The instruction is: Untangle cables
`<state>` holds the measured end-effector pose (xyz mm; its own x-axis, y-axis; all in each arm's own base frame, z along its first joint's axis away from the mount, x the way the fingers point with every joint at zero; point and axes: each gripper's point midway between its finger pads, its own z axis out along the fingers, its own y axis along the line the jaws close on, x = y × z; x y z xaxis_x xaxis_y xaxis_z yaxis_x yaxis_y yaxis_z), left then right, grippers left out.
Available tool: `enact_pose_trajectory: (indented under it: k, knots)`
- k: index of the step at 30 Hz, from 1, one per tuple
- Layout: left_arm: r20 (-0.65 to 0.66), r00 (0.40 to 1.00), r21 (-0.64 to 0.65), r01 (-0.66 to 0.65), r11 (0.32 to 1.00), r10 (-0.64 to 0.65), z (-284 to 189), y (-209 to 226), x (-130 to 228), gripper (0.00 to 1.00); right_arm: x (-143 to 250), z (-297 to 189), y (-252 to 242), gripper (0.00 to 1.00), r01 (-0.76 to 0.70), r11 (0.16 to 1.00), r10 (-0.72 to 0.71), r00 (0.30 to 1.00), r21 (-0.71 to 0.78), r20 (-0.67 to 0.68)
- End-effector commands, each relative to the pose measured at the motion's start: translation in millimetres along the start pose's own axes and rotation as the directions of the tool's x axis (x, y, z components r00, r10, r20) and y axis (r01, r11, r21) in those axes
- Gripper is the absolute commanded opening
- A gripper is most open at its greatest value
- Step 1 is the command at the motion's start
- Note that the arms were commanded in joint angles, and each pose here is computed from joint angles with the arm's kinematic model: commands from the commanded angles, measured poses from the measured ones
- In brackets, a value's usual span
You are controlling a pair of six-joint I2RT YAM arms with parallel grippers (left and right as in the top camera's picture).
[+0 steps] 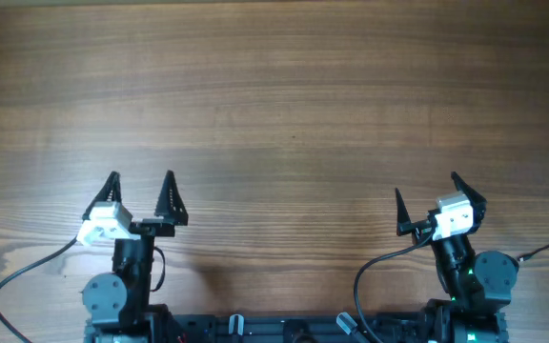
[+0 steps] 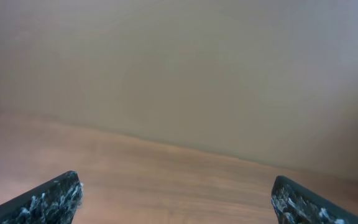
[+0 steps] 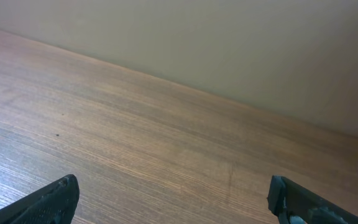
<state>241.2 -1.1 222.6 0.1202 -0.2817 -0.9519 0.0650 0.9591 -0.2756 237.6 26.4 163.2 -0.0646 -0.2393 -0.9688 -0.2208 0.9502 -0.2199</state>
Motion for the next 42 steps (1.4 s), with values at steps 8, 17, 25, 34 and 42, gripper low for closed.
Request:
enact_pose_trajectory:
  k: [8,17,25,34,42]
  knots:
    - [-0.160,0.987,-0.170,0.001,0.985,-0.029,-5.1,37.2,56.9,1.00,-6.2,-1.4,-1.2,1.00,0.017,1.000,-0.017,1.000,0.008,0.021]
    - [-0.164,0.986,-0.158,-0.015,0.987,-0.011,-4.8,35.5,57.0,1.00,-6.2,-1.4,-1.2,1.00,0.017,1.000,-0.017,1.000,0.008,0.021]
    - [-0.164,0.986,-0.158,-0.015,0.987,-0.011,-4.8,35.5,57.0,1.00,-6.2,-1.4,-1.2,1.00,0.017,1.000,-0.017,1.000,0.008,0.021]
    - [-0.164,0.986,-0.158,-0.015,0.987,-0.011,-4.8,35.5,57.0,1.00,-6.1,-1.4,-1.2,1.00,0.016,1.000,-0.016,1.000,0.007,0.021]
    - [-0.164,0.986,-0.158,-0.015,0.987,-0.011,-4.8,35.5,57.0,1.00,-9.9,-1.8,9.8,1.00,-0.270,0.960,0.272,0.962,-0.066,0.024]
